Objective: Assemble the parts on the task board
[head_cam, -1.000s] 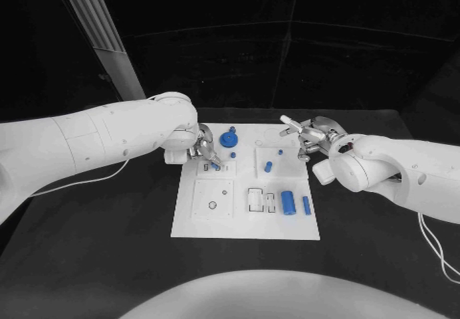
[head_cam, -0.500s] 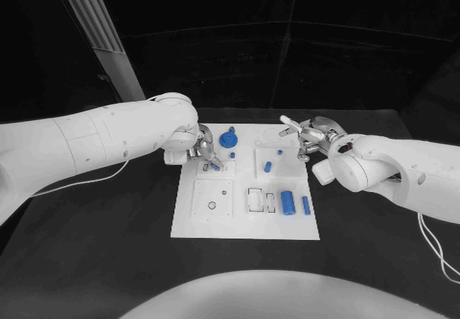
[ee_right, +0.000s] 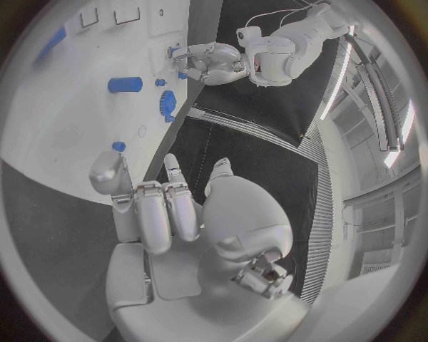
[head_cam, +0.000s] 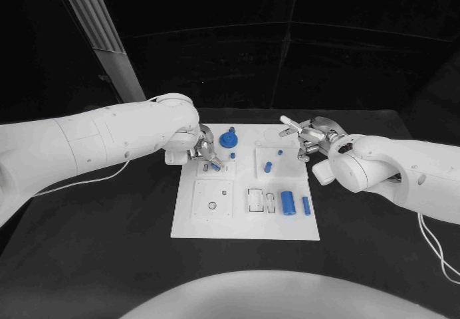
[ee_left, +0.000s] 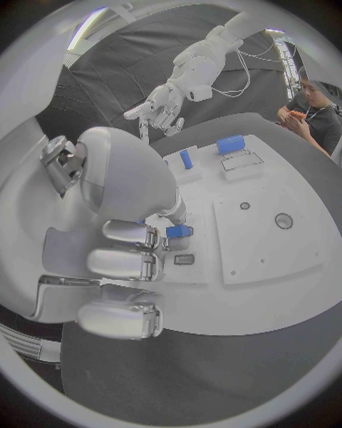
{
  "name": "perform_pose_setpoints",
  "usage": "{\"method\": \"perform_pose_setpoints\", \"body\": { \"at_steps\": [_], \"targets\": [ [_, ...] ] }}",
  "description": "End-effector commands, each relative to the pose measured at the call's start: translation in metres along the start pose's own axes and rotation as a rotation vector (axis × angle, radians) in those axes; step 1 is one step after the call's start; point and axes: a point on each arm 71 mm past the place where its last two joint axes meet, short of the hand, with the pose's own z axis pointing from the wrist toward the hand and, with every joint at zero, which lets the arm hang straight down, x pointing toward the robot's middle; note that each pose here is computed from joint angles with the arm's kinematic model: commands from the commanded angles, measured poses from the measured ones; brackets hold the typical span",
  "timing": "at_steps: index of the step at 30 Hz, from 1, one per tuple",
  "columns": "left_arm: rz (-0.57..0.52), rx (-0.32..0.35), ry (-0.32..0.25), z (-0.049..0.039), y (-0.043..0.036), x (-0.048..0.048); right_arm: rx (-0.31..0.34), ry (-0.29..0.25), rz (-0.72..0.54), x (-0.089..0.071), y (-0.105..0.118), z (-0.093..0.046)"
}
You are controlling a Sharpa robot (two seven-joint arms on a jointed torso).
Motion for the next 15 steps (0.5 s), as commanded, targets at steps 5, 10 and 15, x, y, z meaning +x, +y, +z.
{"method": "perform_pose_setpoints", "body": {
  "at_steps": [5,10,15],
  "targets": [
    [0.022,-0.003,0.007,0.0015,-0.0006,0.002,-0.009,0.004,-0.003,0.0009,0.0017,-0.0001],
    [0.026,-0.003,0.014,0.0018,-0.0002,0.0022,-0.01,0.006,-0.003,0.0015,0.002,0.0],
    [0.031,-0.004,0.022,0.0019,0.001,0.0025,-0.01,0.009,-0.003,0.0021,0.0022,-0.0001]
  ]
}}
